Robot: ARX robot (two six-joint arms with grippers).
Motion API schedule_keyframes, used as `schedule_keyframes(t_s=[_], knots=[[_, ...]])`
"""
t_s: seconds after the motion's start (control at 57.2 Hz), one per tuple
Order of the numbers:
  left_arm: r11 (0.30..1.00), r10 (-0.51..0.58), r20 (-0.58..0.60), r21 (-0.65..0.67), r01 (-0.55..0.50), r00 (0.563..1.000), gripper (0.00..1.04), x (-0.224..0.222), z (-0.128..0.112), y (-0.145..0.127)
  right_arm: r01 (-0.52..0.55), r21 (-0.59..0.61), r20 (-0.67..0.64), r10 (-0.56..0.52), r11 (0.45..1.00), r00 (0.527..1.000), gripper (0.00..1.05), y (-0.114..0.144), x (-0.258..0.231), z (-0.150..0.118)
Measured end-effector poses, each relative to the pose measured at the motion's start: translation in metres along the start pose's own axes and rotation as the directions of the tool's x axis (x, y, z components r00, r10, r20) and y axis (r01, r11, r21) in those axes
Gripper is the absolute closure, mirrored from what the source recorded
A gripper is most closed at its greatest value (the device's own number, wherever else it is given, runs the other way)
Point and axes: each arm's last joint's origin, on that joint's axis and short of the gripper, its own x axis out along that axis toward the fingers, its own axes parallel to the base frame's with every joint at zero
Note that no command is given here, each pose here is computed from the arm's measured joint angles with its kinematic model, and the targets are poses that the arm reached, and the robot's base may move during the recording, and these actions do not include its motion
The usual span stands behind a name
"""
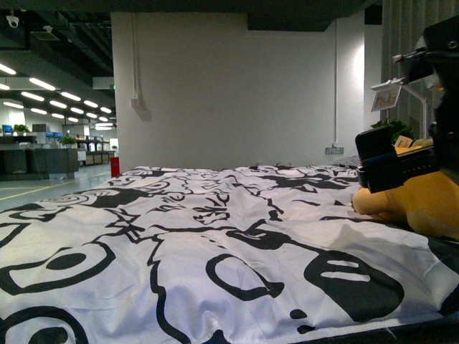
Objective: Put away toys
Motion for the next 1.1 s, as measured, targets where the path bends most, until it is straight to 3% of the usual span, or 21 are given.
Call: schedule_keyframes(t_s=[0.402, 0.734, 1.101], knots=[[1.000, 0.000, 0.000, 0.000, 0.000, 1.000, 0.06, 0.000, 0.000, 0.000, -0.005, -0.112, -0.054, -0.001, 0.994, 0.999, 0.07, 0.023, 0.045, -0.022], [1.000, 0.000, 0.000, 0.000, 0.000, 1.000, 0.06, 0.000, 0.000, 0.000, 0.040, -0.190, -0.146, -0.069, 0.981, 0.987, 0.07, 0.008, 0.069, -0.043], [1.000, 0.000, 0.000, 0.000, 0.000, 1.000, 0.06, 0.000, 0.000, 0.000, -0.019, -0.236, -0.276, -0.048, 0.972, 0.960, 0.07, -0.005, 0.073, -0.065]])
